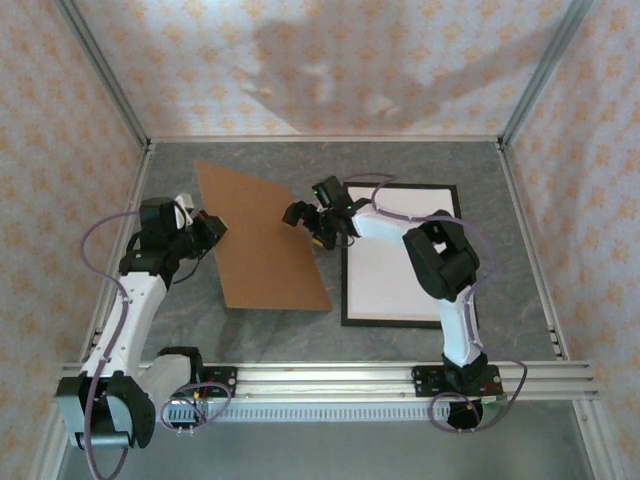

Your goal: Put the photo into the frame

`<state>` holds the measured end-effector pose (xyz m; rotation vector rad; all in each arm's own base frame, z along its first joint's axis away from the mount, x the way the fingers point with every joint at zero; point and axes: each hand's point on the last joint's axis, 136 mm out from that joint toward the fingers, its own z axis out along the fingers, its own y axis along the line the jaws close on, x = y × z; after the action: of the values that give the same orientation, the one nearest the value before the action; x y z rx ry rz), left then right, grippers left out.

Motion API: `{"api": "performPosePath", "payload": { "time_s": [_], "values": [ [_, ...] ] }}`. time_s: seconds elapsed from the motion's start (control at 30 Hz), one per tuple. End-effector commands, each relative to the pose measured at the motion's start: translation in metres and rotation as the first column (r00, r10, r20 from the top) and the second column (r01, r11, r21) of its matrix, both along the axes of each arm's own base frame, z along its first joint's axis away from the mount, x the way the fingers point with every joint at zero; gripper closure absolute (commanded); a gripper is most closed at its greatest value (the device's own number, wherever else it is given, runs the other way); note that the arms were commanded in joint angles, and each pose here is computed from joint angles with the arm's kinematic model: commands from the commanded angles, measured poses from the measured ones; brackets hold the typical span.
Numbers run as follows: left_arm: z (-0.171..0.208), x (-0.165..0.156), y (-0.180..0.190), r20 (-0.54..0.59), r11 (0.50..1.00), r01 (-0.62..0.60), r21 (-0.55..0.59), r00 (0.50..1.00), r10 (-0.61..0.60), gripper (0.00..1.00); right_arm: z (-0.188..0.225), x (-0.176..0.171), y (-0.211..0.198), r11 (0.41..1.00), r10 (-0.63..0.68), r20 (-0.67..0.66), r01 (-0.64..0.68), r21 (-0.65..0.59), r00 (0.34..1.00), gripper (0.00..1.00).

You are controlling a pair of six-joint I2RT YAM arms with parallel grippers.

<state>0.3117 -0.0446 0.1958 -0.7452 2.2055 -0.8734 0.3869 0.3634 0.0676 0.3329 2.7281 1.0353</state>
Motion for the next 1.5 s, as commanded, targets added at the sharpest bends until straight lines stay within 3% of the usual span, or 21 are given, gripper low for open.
{"api": "performPosePath", "payload": {
  "time_s": [0.0, 0.13, 0.3, 0.47, 0.63, 0.73, 0.97, 1.3, 1.47],
  "values": [
    [0.03, 0.003, 0.008, 0.09, 0.999, -0.005, 0.04, 0.996, 0.002, 1.0, 0.065, 0.013, -0.036, 0.997, 0.024, 0.156, -0.012, -0.074, 0.987, 0.0],
    [0.061, 0.006, 0.0, 0.182, 1.0, 0.016, -0.022, 0.983, -0.012, 1.0, 0.093, 0.016, -0.097, 0.979, 0.034, 0.224, 0.013, -0.203, 0.974, 0.0],
    [0.116, 0.007, -0.011, 0.334, 0.987, 0.052, -0.153, 0.943, 0.002, 1.0, 0.11, 0.025, -0.235, 0.902, -0.13, 0.27, 0.226, -0.367, 0.954, 0.01],
    [0.152, 0.005, -0.014, 0.441, 0.977, 0.072, -0.2, 0.897, 0.024, 1.0, 0.091, 0.025, -0.369, 0.787, -0.397, 0.222, 0.455, -0.417, 0.89, 0.01],
    [0.163, 0.01, -0.016, 0.471, 0.972, 0.093, -0.217, 0.882, 0.021, 1.0, 0.055, 0.023, -0.438, 0.719, -0.532, 0.129, 0.527, -0.452, 0.837, 0.01],
    [0.162, 0.015, -0.018, 0.479, 0.964, 0.104, -0.246, 0.877, 0.028, 1.0, 0.036, 0.025, -0.449, 0.715, -0.544, 0.081, 0.512, -0.476, 0.835, 0.01],
    [0.151, 0.021, -0.017, 0.461, 0.963, 0.099, -0.25, 0.887, 0.028, 1.0, -0.007, 0.024, -0.428, 0.784, -0.533, -0.056, 0.468, -0.408, 0.844, 0.01],
    [0.146, 0.026, -0.017, 0.452, 0.963, 0.094, -0.251, 0.892, 0.03, 1.0, -0.035, -0.007, -0.413, 0.803, -0.514, -0.123, 0.426, -0.416, 0.849, 0.02],
    [0.146, 0.026, -0.017, 0.447, 0.962, 0.098, -0.254, 0.894, 0.027, 1.0, -0.033, -0.011, -0.387, 0.847, -0.469, -0.123, 0.406, -0.343, 0.875, 0.03]
  ]
}}
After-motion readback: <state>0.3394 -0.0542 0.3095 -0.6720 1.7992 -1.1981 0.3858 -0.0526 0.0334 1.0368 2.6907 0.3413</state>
